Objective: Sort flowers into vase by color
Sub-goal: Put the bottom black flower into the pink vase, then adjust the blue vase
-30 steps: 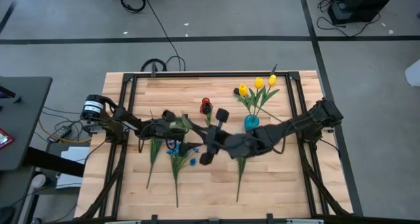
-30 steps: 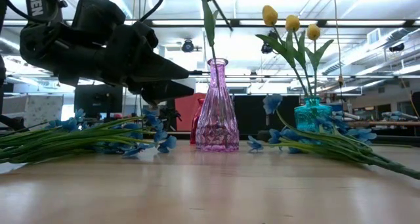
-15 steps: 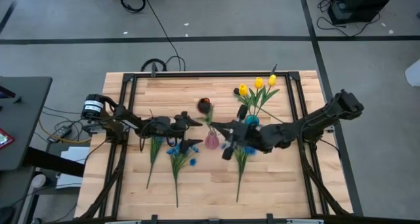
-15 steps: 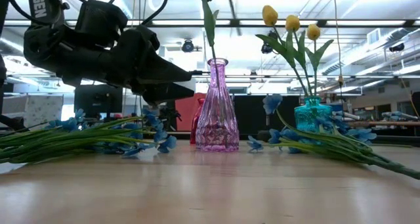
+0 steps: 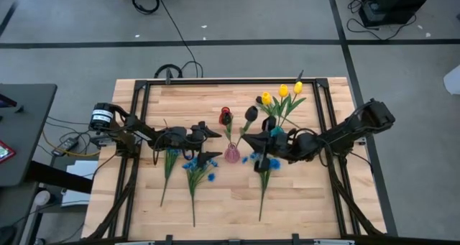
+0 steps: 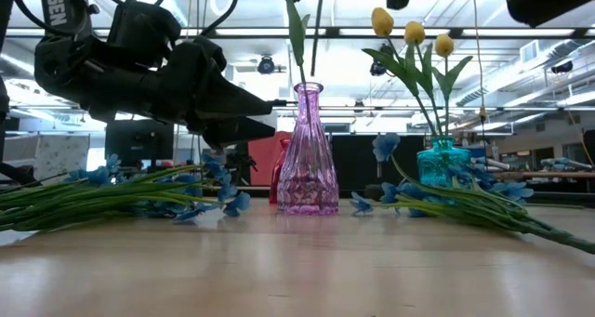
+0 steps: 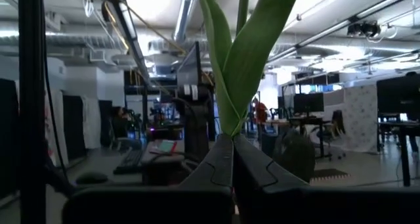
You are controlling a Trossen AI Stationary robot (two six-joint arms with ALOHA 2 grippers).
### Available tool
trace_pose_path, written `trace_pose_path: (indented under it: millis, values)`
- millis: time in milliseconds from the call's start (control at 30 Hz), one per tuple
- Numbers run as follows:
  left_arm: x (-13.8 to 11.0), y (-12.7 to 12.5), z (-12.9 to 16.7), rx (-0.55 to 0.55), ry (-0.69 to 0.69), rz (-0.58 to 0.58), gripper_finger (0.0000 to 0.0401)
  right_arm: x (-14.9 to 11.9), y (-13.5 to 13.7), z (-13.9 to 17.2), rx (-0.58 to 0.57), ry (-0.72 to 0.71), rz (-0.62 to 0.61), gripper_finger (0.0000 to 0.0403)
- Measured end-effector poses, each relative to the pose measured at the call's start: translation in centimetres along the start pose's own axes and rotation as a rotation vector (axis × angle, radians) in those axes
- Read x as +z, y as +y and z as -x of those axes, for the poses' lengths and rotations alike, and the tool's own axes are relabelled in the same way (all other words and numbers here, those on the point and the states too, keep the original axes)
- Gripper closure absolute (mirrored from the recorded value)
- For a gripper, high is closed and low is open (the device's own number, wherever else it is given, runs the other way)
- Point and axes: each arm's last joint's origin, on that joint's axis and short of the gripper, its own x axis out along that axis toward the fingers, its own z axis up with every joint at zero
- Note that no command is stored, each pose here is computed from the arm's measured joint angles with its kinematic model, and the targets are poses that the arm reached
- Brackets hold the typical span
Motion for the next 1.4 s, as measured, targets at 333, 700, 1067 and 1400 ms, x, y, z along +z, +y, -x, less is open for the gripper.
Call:
trace_pose_path:
  millis: [333, 700, 1067, 1400]
  values:
    - [0.0, 0.0, 0.0, 0.006, 0.003, 0.000, 0.0009, -1.3, -0.7, -0.5, -0.007, 0.032, -0.007, 0.0394]
    - [-0.1, 0.0, 0.0, 0.009, 0.009, -0.001, 0.0009, -1.7, -1.5, -0.8, -0.059, 0.074, 0.085, 0.0394]
    - [-0.6, 0.1, 0.0, 0.018, 0.065, -0.003, 0.0009, -2.3, -1.5, -0.6, -0.148, 0.166, 0.148, 0.0394]
    - [-1.1, 0.6, 0.1, 0.041, 0.128, 0.004, 0.0009, -0.1, 0.8, -1.4, -0.219, 0.462, 0.244, 0.0394]
